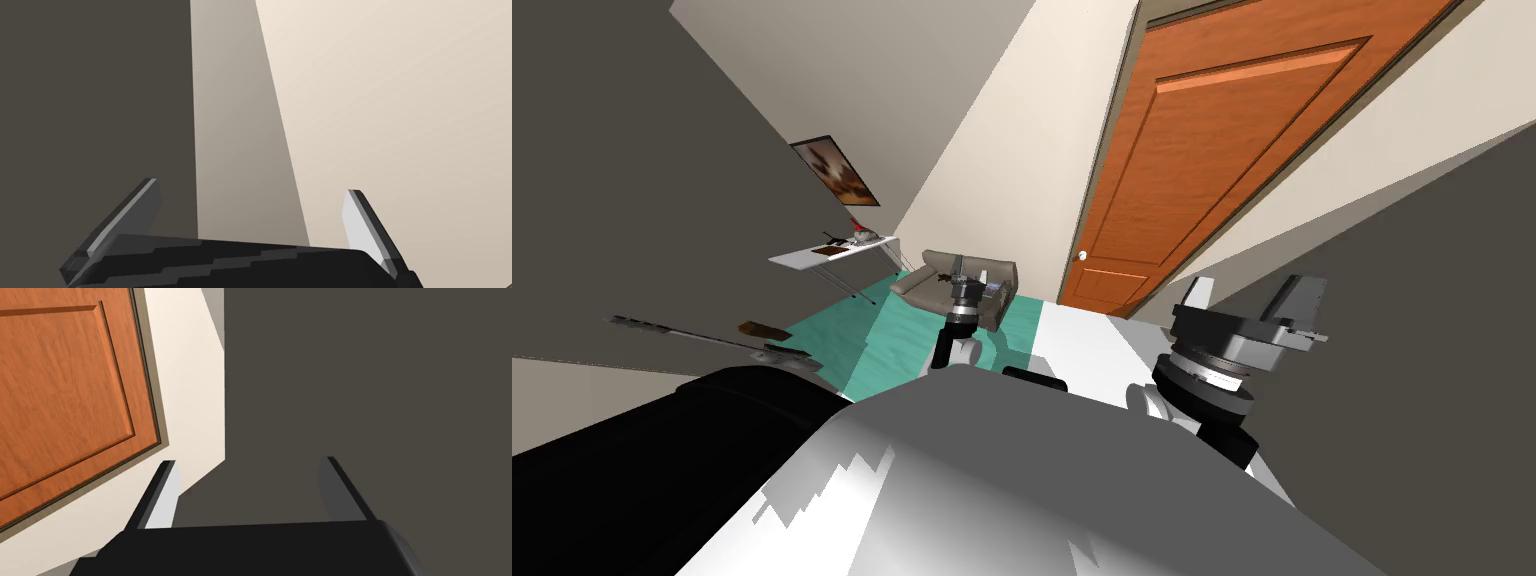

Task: Pull the door open

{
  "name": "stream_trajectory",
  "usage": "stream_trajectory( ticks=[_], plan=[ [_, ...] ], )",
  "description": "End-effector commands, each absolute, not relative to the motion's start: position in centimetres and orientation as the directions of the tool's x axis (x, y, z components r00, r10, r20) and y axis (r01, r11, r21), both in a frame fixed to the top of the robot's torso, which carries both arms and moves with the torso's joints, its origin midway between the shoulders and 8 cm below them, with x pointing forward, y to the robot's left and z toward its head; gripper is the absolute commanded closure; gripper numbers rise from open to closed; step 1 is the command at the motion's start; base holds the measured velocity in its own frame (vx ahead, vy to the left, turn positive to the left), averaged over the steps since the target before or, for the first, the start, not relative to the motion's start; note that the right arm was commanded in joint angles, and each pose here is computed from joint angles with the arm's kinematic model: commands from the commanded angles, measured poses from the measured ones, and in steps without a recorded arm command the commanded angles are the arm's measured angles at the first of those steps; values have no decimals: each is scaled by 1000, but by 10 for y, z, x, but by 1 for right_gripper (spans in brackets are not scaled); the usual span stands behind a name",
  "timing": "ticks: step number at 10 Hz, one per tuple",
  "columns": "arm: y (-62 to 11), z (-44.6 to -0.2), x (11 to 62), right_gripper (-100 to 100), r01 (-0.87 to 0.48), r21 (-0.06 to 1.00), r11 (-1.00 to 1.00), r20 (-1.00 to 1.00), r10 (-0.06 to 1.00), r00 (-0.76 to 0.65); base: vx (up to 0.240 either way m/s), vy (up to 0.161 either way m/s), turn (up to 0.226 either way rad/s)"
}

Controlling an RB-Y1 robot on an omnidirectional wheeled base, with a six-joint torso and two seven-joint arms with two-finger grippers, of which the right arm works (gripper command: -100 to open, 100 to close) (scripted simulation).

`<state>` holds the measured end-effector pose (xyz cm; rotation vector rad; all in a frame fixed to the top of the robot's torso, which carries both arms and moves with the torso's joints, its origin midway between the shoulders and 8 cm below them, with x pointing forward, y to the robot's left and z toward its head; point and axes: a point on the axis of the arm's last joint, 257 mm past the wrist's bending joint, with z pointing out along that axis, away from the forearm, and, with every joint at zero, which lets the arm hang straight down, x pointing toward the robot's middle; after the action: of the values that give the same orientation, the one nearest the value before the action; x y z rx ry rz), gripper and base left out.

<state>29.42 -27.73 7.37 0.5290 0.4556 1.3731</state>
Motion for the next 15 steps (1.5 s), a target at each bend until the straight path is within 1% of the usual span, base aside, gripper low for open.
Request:
stream_trajectory(
  ticks=[1, 7, 15],
  plan=[
    [-279, 65, 299, -100, -789, 610, 69, 32, 993, 112, 79, -4, 93],
    [-288, 25, 321, -100, -756, 641, -132, 184, 983, -15, 154, -31, 94],
    [-300, -28, 344, -100, -688, 633, -354, 378, 918, -124, 93, -32, 80]
  ],
)
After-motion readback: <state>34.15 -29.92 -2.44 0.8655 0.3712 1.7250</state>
